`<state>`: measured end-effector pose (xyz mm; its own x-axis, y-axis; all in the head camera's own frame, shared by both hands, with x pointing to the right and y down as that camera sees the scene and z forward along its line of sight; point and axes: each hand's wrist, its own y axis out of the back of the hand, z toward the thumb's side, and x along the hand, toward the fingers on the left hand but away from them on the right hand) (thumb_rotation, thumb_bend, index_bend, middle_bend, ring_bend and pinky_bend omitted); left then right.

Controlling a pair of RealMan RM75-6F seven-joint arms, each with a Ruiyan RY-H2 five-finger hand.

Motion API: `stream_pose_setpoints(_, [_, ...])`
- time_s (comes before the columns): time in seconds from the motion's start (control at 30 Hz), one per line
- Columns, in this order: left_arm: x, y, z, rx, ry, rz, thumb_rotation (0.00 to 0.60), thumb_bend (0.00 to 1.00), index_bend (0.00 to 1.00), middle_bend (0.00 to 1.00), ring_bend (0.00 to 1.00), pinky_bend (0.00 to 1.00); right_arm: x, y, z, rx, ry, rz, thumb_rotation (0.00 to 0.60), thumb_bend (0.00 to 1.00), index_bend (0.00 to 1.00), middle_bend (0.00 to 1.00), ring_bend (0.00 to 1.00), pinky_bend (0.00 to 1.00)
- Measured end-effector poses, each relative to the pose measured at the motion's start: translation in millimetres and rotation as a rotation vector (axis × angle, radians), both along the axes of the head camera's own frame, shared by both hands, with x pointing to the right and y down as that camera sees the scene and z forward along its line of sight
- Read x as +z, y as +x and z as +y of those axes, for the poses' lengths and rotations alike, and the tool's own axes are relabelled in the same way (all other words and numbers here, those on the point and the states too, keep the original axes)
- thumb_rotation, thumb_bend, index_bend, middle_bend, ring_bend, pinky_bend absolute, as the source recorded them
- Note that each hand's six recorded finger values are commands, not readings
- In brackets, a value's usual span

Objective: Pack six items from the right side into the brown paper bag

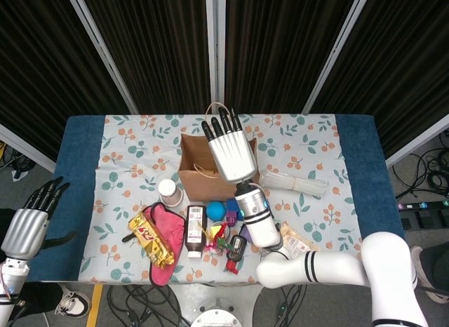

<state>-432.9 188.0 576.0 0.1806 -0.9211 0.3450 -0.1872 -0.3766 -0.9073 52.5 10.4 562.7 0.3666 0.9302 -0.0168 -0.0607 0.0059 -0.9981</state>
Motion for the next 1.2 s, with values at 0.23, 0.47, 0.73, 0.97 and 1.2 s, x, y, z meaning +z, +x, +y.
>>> stream_pose_setpoints(0.23, [0.0, 7.6, 1.2, 0.015, -0.003, 0.000, 0.600, 0.02, 0.10, 0.13, 0.03, 0.15, -53.5, 18.4, -2.4, 0.016, 0.065, -0.113, 0.600, 0.05, 0.28, 0.31, 0.13, 0.01])
stream_pose_setpoints(0.47, [1.5, 13.3, 5.5, 0.027, -0.012, 0.005, 0.600, 0.02, 0.10, 0.13, 0.03, 0.15, -83.6, 107.8, 9.9, 0.139, 0.032, -0.075, 0.600, 0.00, 0.28, 0.30, 0.14, 0.01])
stream_pose_setpoints(0.73, [4.0, 18.4, 9.1, 0.037, -0.021, 0.008, 0.600, 0.02, 0.10, 0.13, 0.03, 0.15, -50.2, 236.9, 78.2, 0.355, -0.291, -0.075, 0.600, 0.00, 0.27, 0.31, 0.14, 0.01])
stream_pose_setpoints(0.97, [2.9, 21.6, 16.3, 0.042, -0.027, 0.006, 0.600, 0.02, 0.10, 0.13, 0.03, 0.15, -7.0, 288.4, 170.0, 0.382, -0.585, -0.106, 0.600, 0.00, 0.20, 0.27, 0.11, 0.01])
stream_pose_setpoints(1.2, [0.7, 18.7, 20.5, 0.036, -0.027, -0.002, 0.600, 0.02, 0.10, 0.13, 0.03, 0.15, 27.3, 285.7, 215.0, 0.259, -0.791, 0.010, 0.600, 0.00, 0.07, 0.13, 0.01, 0.00])
